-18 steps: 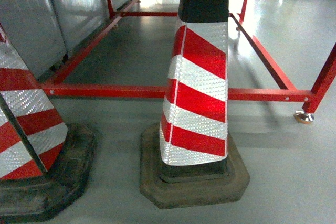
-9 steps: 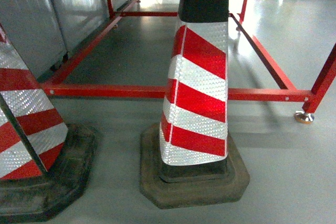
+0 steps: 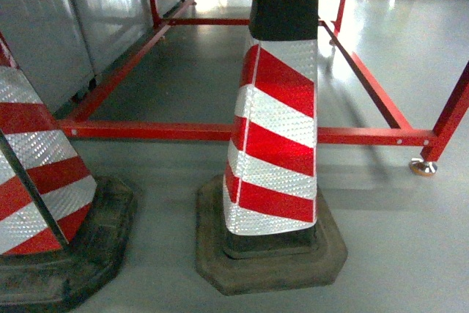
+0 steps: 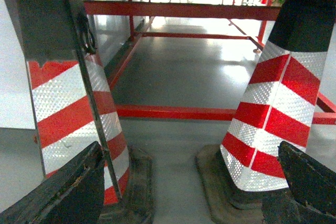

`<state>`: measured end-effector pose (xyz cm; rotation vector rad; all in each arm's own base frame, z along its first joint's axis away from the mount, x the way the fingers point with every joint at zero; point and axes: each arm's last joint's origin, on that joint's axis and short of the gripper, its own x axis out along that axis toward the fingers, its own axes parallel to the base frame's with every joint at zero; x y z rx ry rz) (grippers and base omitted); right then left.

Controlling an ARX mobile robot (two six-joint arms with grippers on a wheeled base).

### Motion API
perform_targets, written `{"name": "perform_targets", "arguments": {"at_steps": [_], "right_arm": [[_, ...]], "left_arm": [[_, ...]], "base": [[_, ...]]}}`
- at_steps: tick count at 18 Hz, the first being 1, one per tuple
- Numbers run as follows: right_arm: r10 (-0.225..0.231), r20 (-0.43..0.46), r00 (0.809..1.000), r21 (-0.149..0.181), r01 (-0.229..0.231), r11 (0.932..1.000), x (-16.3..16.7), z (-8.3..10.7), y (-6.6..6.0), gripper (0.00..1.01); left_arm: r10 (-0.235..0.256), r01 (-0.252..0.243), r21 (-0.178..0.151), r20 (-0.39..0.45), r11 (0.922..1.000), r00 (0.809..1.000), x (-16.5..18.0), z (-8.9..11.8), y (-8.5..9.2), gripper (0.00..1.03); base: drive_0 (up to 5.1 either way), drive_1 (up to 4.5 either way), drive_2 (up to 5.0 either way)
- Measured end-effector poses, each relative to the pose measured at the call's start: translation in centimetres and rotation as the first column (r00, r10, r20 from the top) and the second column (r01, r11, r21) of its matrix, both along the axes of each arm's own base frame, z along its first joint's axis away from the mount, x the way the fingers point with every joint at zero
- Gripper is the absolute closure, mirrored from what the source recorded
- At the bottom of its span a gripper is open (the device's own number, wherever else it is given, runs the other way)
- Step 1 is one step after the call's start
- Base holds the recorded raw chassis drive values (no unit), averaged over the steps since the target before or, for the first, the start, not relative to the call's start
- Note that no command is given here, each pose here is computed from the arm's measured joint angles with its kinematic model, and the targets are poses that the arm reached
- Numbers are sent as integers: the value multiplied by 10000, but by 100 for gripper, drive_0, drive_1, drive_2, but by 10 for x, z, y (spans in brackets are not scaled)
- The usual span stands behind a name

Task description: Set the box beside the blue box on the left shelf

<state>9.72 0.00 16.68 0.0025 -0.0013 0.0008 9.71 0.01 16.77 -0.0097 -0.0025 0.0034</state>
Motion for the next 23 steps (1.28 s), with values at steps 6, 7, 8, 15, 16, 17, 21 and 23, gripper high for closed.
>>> {"name": "perform_targets", "arguments": {"at_steps": [6, 7, 8, 15, 16, 17, 21, 23], "right_arm": [[8, 19, 10000, -11, -8, 10000, 0, 0, 0, 3], [-11, 4, 10000, 4, 11, 10000, 0, 0, 0, 3], [-4, 8, 10000, -15, 4, 10000, 0, 0, 0, 3], [-11, -4, 10000, 0, 11, 10000, 0, 0, 0, 3], [-4, 0, 10000, 0, 4, 10000, 0, 0, 0, 3], [-11, 11, 10000, -11, 11, 10000, 0, 0, 0, 3], [-8, -4, 10000, 0, 8, 10000, 0, 0, 0, 3], [-11, 4, 10000, 0, 11, 10000, 0, 0, 0, 3]], "left_arm": [[-8, 8, 11, 19, 10000, 10000, 0, 0, 0, 5], [-46, 46, 31, 19, 10000, 10000, 0, 0, 0, 5], [-27, 27, 31, 19, 10000, 10000, 0, 0, 0, 5], [-27, 27, 38, 19, 10000, 10000, 0, 0, 0, 5], [-34, 34, 46, 19, 10000, 10000, 0, 0, 0, 5], [-34, 34, 54, 15, 10000, 10000, 0, 0, 0, 5], [-23, 23, 88, 15, 10000, 10000, 0, 0, 0, 5], [-46, 45, 103, 15, 9999, 10000, 0, 0, 0, 5]], "base": [[0, 0, 0], [0, 0, 0], [0, 0, 0], [0, 0, 0], [0, 0, 0], [0, 0, 0], [0, 0, 0], [0, 0, 0]]}}
